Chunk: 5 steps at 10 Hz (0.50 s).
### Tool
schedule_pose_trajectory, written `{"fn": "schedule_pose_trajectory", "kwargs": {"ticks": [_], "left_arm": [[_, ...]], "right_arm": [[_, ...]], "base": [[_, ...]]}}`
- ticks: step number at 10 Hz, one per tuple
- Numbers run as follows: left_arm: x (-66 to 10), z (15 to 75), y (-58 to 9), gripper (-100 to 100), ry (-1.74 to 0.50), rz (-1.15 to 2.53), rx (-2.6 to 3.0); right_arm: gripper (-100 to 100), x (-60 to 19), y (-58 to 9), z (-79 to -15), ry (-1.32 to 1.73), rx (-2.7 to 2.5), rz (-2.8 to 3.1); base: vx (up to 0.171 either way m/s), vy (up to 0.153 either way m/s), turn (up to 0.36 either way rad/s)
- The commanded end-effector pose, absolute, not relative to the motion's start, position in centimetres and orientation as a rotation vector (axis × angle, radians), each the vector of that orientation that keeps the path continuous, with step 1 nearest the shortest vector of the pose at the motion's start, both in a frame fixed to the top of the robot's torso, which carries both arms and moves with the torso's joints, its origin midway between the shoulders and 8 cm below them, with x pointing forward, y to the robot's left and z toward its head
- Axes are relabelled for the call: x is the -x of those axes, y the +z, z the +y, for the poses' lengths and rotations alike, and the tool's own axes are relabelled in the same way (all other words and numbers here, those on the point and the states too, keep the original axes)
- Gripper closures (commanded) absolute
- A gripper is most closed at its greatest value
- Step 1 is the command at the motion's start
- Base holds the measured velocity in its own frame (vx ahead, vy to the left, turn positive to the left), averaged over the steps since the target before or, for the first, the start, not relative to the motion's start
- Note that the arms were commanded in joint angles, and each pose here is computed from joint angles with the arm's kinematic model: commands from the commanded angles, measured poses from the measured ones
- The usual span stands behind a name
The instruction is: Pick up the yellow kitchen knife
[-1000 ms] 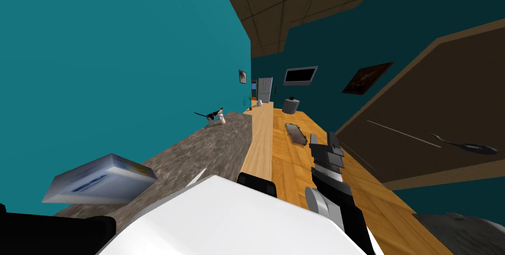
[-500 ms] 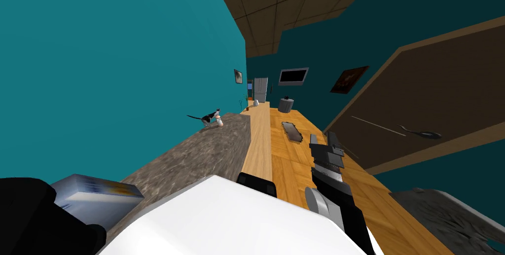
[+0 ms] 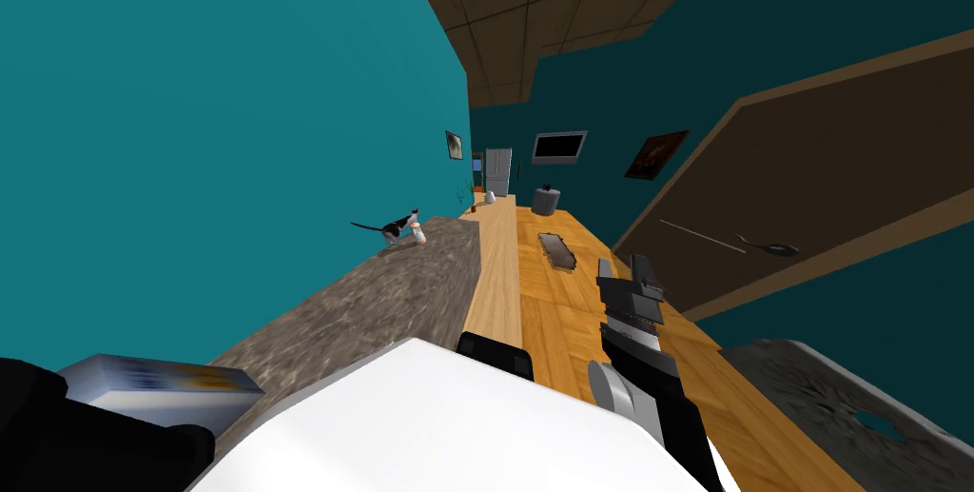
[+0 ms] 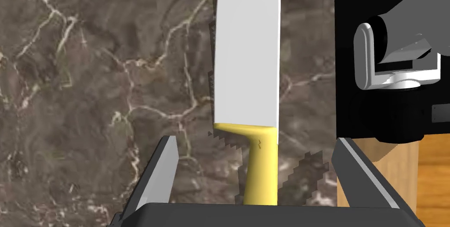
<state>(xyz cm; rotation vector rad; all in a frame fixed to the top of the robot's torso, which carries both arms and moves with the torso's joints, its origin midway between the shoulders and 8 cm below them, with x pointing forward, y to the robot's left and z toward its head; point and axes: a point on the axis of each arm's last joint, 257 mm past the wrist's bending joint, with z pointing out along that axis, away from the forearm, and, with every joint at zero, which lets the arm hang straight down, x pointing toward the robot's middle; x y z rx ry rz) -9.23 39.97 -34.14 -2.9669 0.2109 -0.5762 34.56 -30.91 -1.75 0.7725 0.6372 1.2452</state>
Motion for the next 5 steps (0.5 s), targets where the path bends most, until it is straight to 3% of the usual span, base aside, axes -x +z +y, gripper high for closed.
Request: {"fn": "schedule_pose_trajectory", "kwargs": {"ticks": [1,3,4,5], "left_arm": [[8.77,40.47,-34.84,-100,-0.572,0.18,2.967],[8.71,40.51,-34.85,-100,-0.575,0.18,2.966],[8.64,40.56,-34.86,100,-0.575,0.178,2.966],[8.65,40.55,-34.86,100,-0.575,0.178,2.966]], "right_arm": [[0,-34.56,-1.75,-30.91,1.245,-0.772,0.637],[0,-34.56,-1.75,-30.91,1.245,-0.772,0.637],[0,-34.56,-1.76,-30.91,1.245,-0.773,0.637],[0,-34.56,-1.76,-30.92,1.245,-0.773,0.637]], "base": [[-0.07,-0.031,-0.126],[-0.032,-0.016,-0.044],[0.0,0.0,0.0],[0.0,0.0,0.0]]}}
